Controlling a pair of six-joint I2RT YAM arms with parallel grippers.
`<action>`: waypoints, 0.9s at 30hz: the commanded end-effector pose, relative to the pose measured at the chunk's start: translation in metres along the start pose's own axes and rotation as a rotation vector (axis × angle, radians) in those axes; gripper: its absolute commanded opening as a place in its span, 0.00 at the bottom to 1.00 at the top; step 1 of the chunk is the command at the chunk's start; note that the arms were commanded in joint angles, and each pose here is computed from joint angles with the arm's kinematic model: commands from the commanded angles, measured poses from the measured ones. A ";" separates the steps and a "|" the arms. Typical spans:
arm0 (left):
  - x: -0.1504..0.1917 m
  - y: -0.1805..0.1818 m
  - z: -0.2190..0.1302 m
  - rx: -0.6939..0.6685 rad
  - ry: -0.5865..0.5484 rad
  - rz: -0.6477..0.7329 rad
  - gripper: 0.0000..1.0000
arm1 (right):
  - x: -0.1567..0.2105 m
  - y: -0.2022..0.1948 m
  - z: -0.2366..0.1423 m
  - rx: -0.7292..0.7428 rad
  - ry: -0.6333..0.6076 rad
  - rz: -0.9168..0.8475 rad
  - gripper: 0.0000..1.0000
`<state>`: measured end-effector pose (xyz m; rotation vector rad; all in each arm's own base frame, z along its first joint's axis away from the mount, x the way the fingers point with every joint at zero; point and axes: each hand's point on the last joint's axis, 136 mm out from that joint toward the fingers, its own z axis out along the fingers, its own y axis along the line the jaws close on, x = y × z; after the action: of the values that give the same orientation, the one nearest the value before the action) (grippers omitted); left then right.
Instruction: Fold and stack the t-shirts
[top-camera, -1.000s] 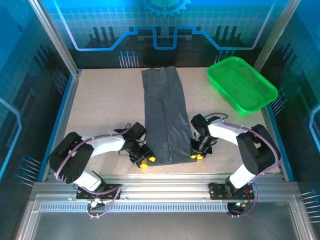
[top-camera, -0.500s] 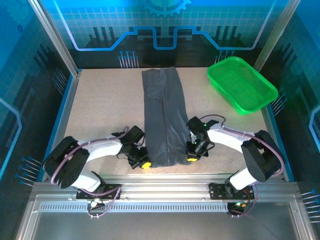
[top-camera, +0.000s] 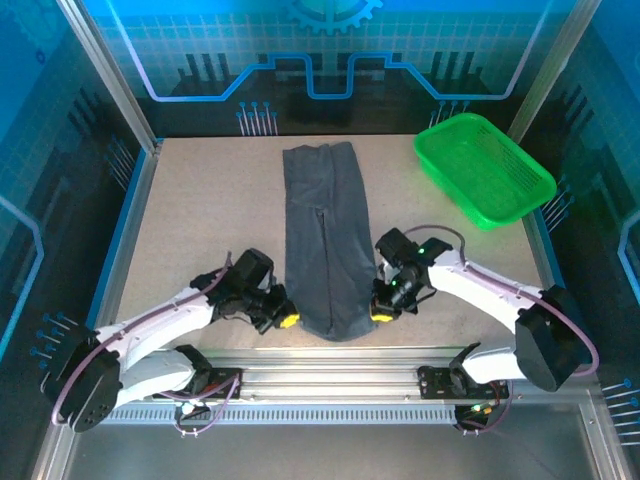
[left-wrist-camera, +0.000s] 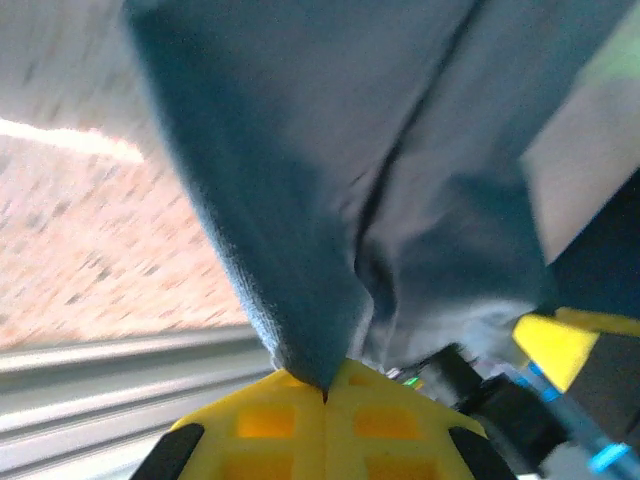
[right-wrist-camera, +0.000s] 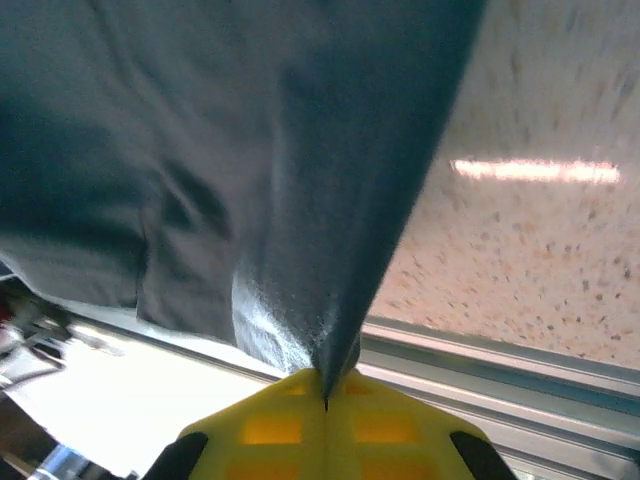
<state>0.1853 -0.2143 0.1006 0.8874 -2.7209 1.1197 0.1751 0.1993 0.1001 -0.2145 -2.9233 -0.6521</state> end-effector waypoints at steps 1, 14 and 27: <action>-0.047 -0.049 -0.021 0.105 -0.146 0.023 0.00 | -0.044 0.014 -0.024 -0.016 -0.074 0.028 0.00; -0.200 -0.131 -0.023 0.165 -0.324 0.001 0.00 | -0.217 0.055 -0.055 -0.057 -0.234 0.079 0.00; -0.276 -0.145 0.007 0.181 -0.300 -0.032 0.00 | -0.289 0.045 -0.025 -0.066 -0.215 0.161 0.00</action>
<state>0.4755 -0.1666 0.1044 1.2852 -2.8282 1.2724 0.4649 0.2069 0.1011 -0.5137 -3.0879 -0.7670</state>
